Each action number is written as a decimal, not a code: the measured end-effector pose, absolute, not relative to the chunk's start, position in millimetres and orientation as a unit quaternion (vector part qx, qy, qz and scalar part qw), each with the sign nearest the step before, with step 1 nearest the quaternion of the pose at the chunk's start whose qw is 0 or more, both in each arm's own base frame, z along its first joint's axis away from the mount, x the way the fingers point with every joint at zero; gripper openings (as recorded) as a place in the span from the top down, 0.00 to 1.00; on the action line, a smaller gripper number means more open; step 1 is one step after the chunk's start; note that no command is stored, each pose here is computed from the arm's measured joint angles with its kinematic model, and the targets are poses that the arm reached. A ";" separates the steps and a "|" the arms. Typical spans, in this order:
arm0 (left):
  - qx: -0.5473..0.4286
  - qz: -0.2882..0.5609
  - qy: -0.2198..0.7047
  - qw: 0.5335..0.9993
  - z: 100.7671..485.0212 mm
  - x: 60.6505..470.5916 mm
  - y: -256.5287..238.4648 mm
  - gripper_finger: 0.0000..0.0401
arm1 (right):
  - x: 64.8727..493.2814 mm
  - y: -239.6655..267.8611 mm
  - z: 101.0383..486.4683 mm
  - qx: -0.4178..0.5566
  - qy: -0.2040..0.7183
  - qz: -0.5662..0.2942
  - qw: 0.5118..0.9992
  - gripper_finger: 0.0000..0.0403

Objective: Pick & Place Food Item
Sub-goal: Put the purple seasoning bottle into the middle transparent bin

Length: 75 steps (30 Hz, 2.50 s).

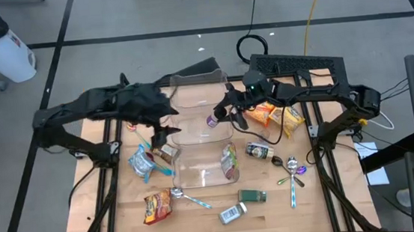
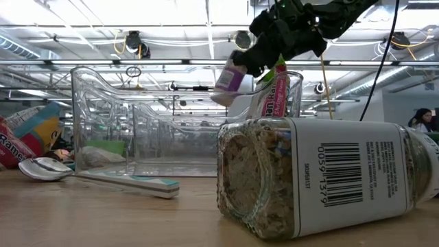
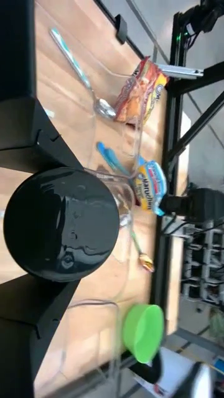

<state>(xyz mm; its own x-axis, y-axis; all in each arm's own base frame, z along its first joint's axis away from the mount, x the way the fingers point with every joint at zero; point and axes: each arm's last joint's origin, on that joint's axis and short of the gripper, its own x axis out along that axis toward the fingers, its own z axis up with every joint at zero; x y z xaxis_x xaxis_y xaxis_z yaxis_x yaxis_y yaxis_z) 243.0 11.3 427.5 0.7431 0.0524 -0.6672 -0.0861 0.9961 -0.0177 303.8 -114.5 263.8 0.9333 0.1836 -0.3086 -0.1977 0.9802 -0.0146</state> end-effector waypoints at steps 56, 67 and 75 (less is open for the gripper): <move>0.110 0.206 -0.087 0.968 295.2 209.1 50.0 0.31 | 326.3 -88.6 245.0 0.083 0.295 -0.168 0.937 0.50; 0.110 0.204 -0.081 0.969 294.1 209.4 50.0 0.31 | 336.3 -81.4 213.1 0.086 0.358 -0.152 0.917 0.50; 0.106 0.200 -0.054 0.973 288.8 210.5 49.8 0.31 | 335.3 -71.3 211.7 0.076 0.379 -0.137 0.912 0.50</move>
